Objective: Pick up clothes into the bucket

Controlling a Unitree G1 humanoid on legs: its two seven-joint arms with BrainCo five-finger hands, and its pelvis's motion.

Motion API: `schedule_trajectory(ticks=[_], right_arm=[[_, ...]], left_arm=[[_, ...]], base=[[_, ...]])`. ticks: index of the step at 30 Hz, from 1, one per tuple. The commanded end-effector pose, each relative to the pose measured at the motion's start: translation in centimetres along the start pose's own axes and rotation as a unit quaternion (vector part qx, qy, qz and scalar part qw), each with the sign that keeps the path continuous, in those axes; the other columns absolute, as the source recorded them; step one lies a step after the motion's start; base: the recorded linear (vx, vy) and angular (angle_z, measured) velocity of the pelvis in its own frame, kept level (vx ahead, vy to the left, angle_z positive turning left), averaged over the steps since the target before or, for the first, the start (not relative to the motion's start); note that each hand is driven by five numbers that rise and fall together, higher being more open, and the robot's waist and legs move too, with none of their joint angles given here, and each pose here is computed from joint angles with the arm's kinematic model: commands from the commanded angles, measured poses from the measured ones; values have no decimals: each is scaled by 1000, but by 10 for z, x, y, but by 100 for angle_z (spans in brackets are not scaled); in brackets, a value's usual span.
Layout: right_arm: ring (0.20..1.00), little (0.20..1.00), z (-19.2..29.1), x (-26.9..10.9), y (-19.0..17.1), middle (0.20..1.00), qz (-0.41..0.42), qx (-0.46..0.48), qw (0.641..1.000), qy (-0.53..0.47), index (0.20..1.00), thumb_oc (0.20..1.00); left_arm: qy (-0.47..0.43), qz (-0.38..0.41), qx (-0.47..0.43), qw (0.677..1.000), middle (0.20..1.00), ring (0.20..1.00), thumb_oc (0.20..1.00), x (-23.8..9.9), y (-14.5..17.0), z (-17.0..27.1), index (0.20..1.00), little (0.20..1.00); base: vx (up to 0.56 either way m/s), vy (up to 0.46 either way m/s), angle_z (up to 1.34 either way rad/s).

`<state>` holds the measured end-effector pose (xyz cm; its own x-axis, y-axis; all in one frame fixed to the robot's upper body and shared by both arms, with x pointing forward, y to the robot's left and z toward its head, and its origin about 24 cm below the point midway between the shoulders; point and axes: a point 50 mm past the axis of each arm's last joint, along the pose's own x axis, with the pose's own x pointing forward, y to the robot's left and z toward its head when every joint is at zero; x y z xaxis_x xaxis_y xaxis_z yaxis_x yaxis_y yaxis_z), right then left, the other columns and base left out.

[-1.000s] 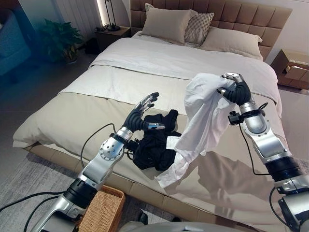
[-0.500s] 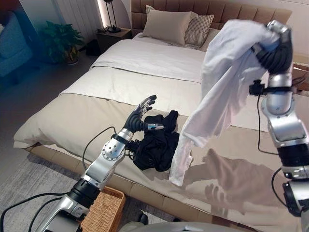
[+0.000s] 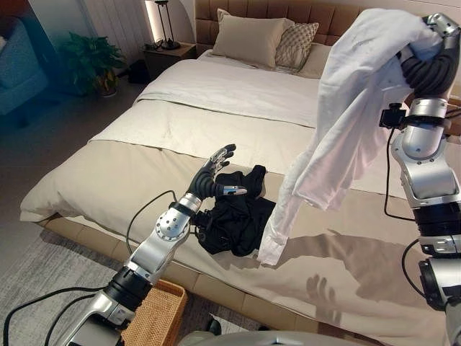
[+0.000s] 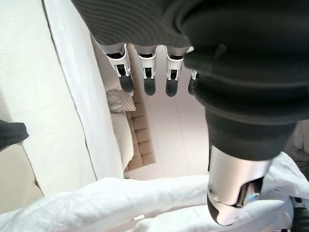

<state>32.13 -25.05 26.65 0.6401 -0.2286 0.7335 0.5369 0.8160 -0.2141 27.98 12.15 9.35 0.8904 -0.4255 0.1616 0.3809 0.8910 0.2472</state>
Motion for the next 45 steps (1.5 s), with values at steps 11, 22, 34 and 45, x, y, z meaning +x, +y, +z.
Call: schedule_trajectory(ticks=[11,22,34,45], right_arm=[[200,200,18,-5,22,200,174,37,984,-29,200,200],[200,200,37,-25,40,200,300,52,951,-59,200,200],[200,200,68,-38,58,200,365,137,915,-101,200,200],[200,200,23,22,63,200,296,-11,955,0,200,200]], left_arm=[[-32,11,1,999,1000,1000,1000,11,12,12,1000,1000],[21,84,-31,996,1000,1000,1000,0,22,-12,1000,1000],[0,-5,-176,984,1000,1000,1000,18,-12,3,1000,1000],[30,-55,-153,986,1000,1000,1000,8,-28,-7,1000,1000]], base=[[0,0,0],[-1,-4,-3],[8,-1,-4],[-2,2,1]])
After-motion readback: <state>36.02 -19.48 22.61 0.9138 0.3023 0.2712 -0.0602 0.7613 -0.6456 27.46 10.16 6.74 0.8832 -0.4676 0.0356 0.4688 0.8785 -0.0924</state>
